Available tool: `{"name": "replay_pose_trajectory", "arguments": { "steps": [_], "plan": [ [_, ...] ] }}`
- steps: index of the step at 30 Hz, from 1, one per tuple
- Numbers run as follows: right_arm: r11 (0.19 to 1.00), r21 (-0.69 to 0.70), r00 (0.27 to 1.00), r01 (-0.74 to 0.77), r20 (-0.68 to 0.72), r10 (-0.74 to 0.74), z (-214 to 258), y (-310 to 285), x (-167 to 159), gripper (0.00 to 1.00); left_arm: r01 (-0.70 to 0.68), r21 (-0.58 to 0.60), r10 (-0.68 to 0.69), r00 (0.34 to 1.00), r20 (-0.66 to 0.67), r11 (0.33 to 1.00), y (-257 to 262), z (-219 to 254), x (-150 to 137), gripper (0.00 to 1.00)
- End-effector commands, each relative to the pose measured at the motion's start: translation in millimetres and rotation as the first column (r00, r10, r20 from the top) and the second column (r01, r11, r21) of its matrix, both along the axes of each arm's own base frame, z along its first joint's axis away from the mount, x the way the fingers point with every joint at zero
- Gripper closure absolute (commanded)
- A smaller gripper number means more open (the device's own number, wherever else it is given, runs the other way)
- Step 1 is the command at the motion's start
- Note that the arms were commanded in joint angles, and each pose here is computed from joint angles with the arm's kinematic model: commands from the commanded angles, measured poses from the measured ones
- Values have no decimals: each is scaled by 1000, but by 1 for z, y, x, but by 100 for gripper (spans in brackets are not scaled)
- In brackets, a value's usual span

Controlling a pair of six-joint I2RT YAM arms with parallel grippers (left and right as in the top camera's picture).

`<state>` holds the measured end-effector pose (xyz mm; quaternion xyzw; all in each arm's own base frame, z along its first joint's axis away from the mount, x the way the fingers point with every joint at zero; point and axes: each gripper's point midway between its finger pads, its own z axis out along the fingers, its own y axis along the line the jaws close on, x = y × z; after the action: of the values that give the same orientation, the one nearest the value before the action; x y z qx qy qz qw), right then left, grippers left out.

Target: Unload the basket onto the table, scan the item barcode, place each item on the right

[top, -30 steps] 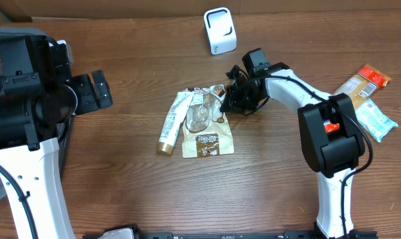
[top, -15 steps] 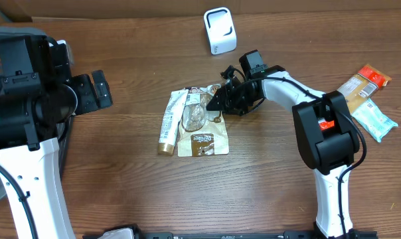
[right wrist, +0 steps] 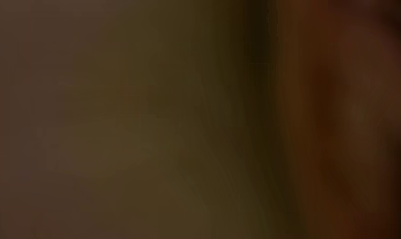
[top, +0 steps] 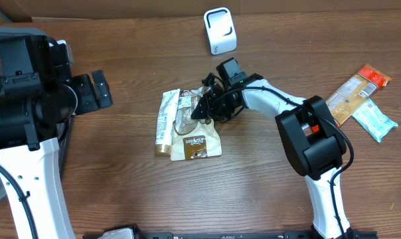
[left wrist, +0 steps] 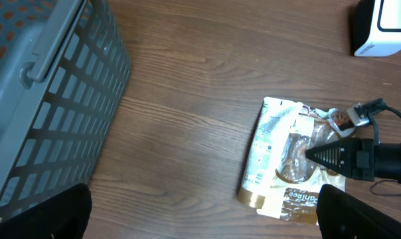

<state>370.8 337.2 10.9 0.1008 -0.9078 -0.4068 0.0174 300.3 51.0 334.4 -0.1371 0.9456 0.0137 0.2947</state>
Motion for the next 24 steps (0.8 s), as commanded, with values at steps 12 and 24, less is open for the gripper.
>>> {"name": "replay_pose_trajectory", "arguments": {
  "steps": [12, 24],
  "plan": [
    [994, 111, 1000, 17, 3, -18, 17, -28, 22, 96, -5, -11, 5, 1000, 0, 1000, 0, -1, 1, 1],
    [986, 167, 938, 25, 336, -81, 155, -103, 51, 96, -5, -11, 5, 1000, 0, 1000, 0, -1, 1, 0]
  ]
}}
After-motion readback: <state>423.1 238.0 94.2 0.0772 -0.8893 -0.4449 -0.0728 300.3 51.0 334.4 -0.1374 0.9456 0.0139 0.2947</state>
